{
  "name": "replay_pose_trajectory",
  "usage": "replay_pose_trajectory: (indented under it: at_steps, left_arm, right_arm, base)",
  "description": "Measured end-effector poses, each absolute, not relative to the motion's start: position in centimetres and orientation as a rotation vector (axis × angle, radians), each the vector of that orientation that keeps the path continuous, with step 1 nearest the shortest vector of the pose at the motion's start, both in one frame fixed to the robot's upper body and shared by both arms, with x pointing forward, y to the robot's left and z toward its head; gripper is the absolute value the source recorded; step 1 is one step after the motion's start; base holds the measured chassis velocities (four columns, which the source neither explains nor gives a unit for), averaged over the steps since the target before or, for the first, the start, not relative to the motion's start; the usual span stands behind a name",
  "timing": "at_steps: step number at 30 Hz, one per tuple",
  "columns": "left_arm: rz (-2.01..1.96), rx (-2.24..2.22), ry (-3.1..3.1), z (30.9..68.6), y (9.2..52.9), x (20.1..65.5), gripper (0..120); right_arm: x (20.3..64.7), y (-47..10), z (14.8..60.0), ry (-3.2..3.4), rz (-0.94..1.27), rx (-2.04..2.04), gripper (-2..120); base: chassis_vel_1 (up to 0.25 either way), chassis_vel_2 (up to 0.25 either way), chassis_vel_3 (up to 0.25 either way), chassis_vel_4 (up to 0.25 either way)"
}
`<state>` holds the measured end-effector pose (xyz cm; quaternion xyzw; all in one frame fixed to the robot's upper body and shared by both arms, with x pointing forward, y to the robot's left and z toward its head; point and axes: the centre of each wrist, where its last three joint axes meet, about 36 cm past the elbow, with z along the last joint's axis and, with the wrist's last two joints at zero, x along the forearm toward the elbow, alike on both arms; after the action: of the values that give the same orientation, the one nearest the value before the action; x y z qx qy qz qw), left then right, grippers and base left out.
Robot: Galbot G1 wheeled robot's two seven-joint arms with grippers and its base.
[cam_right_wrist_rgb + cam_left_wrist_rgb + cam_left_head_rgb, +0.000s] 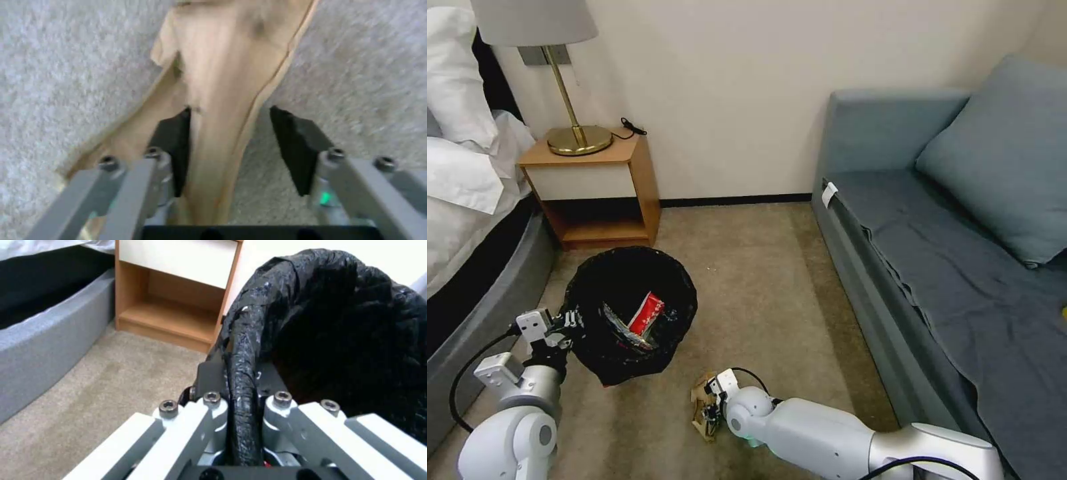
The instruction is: Pick up the trash bin, then pick up the garbage on the floor and place it into the trash bin.
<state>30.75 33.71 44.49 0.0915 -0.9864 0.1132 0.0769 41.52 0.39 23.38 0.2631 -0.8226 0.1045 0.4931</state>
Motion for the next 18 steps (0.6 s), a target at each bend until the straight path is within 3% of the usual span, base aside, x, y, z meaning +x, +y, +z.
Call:
replay_pose_trajectory:
  at_steps: [4, 12, 18]
  left_arm:
    - [0.337, 0.276, -2.954, 44.5, 33.8, 30.7, 5]
    - [0.311, 0.271, -2.931, 44.5, 34.1, 30.5, 5]
    - [0.287, 0.277, -2.92, 44.7, 34.8, 30.2, 5]
  right_arm:
    - [41.8, 0.3, 24.1, -2.019, 0.245, 0.631, 33]
    - [44.1, -1.8, 29.4, -2.173, 0.177, 0.545, 1]
    - [45.8, -6.9, 32.3, -2.276, 0.13, 0.38, 0]
  base:
    - [0.0, 0.0, 0.0, 0.0]
    - [0.0, 0.0, 0.0, 0.0]
    - [0.0, 0.0, 0.0, 0.0]
